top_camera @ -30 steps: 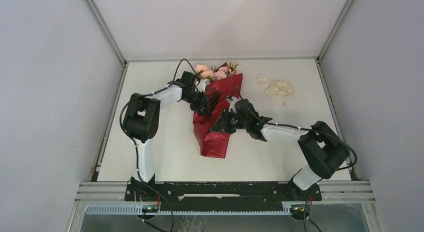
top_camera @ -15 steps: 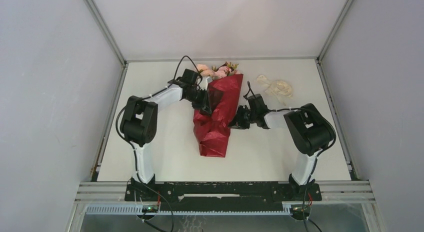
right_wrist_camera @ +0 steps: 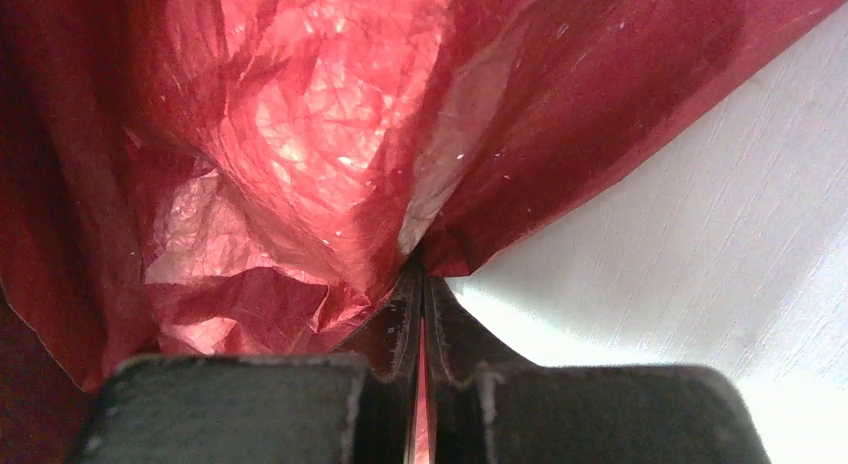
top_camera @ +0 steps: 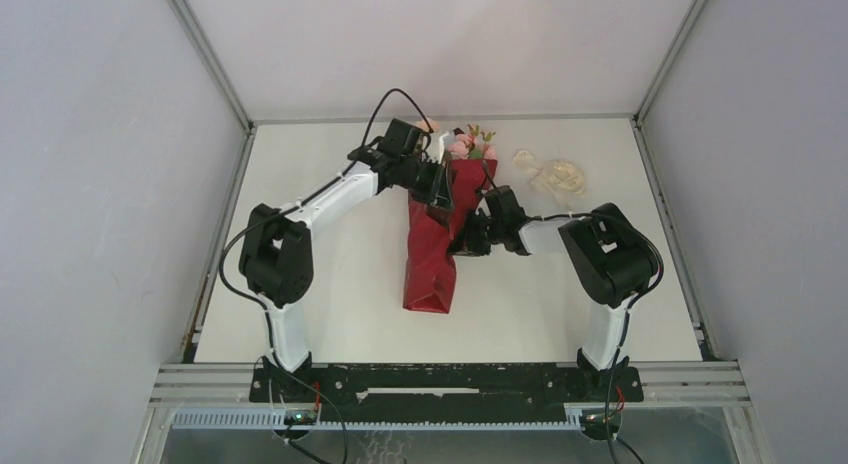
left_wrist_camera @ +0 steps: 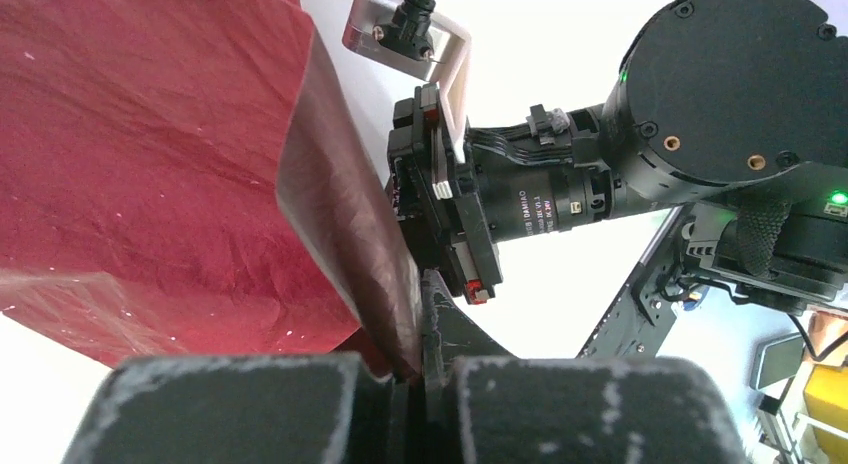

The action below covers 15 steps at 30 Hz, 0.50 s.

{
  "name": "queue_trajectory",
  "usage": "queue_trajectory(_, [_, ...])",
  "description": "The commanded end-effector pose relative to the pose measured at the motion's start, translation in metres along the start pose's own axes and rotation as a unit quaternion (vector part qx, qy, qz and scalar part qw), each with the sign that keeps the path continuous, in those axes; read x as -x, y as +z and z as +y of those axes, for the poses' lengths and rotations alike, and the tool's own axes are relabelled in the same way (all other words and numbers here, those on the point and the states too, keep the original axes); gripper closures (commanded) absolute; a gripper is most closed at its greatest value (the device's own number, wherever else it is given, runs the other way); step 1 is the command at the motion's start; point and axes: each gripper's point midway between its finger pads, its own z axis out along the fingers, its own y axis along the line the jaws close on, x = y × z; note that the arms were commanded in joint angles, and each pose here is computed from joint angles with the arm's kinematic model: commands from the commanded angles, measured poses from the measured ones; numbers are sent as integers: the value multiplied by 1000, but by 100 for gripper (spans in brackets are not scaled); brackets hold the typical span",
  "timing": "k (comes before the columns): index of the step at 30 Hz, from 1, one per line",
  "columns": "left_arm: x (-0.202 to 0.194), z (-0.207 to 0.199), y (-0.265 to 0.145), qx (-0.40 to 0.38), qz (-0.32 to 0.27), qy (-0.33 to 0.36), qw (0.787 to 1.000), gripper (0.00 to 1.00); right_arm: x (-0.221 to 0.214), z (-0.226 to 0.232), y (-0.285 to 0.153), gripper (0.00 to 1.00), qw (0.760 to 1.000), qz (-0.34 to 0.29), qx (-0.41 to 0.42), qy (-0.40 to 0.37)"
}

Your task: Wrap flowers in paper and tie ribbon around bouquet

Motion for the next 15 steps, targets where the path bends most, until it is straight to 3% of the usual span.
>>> queue_trajectory(1, [22, -11, -5, -8, -25, -1, 1000, 98, 15, 22, -3, 94, 999, -27, 16, -32])
queue_trajectory(7, [11, 44, 34, 75, 5, -19, 997, 98, 11, 36, -10, 90, 999, -33, 18, -37])
queue_trajectory(15, [-11, 74, 68, 102, 44, -21, 994, 97, 17, 41, -39, 81, 997, -77, -10, -27])
